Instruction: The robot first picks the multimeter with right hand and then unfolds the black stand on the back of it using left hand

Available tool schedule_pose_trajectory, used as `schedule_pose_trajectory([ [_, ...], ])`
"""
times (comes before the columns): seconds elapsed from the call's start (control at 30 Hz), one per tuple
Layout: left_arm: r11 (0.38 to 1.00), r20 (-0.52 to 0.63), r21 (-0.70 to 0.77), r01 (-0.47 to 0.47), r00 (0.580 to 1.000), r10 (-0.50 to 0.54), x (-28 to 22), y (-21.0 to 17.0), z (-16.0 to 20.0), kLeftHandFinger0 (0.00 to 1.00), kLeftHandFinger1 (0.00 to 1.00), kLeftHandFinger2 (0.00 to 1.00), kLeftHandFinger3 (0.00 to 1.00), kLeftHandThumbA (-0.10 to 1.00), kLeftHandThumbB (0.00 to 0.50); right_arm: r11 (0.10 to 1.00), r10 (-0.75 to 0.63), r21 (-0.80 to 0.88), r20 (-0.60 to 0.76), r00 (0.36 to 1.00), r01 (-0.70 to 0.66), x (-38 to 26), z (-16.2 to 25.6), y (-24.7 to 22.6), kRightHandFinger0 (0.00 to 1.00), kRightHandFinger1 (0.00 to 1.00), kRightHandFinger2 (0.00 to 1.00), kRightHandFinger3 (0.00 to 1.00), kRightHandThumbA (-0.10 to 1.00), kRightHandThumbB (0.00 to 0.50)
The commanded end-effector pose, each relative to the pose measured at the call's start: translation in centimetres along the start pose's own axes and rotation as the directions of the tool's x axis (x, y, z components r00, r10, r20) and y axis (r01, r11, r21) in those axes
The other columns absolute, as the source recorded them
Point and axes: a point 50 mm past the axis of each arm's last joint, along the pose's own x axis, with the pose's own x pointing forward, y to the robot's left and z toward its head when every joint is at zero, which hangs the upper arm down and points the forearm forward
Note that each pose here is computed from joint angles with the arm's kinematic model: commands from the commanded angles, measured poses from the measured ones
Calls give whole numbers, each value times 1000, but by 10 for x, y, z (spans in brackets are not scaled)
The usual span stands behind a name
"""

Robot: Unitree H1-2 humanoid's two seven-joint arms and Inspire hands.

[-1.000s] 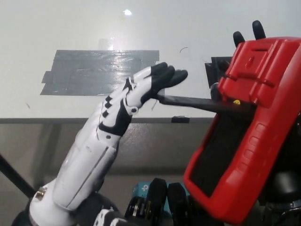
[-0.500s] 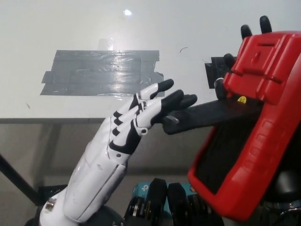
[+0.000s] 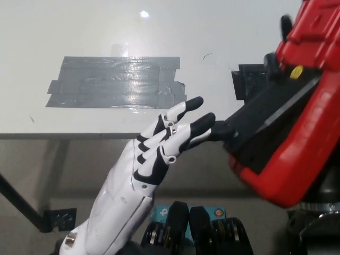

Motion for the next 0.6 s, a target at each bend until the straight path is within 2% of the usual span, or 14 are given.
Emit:
schedule_pose_trajectory([
  [0.0,999,87,21,-45,995,43,-1,-12,4,1000,772,809,1000,1000,424,987,-58,156,114,992,40,6,0,18,0,323,817,418,-100,102],
  [0.03,999,94,22,-47,995,45,-2,-14,4,1000,774,811,1000,1000,423,987,-61,154,116,991,43,7,0,18,0,345,847,489,-100,94],
  [0.07,999,92,26,-43,995,40,-4,-17,4,1000,801,831,1000,1000,418,988,-68,147,120,990,50,8,0,18,0,367,863,661,-100,91],
  [0.1,999,86,45,-29,996,25,-8,-20,5,1000,830,863,1000,1000,403,988,-77,145,124,989,59,9,1,18,0,365,855,719,-100,93],
  [0.13,998,84,67,-20,996,14,-10,-22,6,1000,844,871,1000,1000,389,987,-85,150,124,989,66,9,1,18,0,375,845,897,-100,96],
  [0.17,996,78,86,-17,997,11,-12,-25,7,1000,852,865,1000,1000,369,986,-90,151,128,988,70,9,2,19,0,364,822,995,-100,86],
  [0.23,995,76,102,-7,997,-1,-15,-30,10,1000,859,865,1000,1000,340,986,-89,152,141,986,67,10,3,20,0,388,836,1000,-100,88],
  [0.37,996,85,85,10,996,-18,-15,-36,8,1000,952,942,1000,1000,333,985,-89,159,156,984,64,11,3,20,0,398,844,1000,-100,83],
  [0.4,996,65,82,19,998,-25,-16,-38,8,1000,955,936,1000,1000,354,985,-90,159,160,983,65,11,3,20,0,417,842,1000,-100,82],
  [0.57,992,60,117,37,997,-45,-15,-38,6,1000,927,917,1000,1000,351,984,-89,166,158,983,62,16,0,22,0,434,839,1000,-100,82],
])
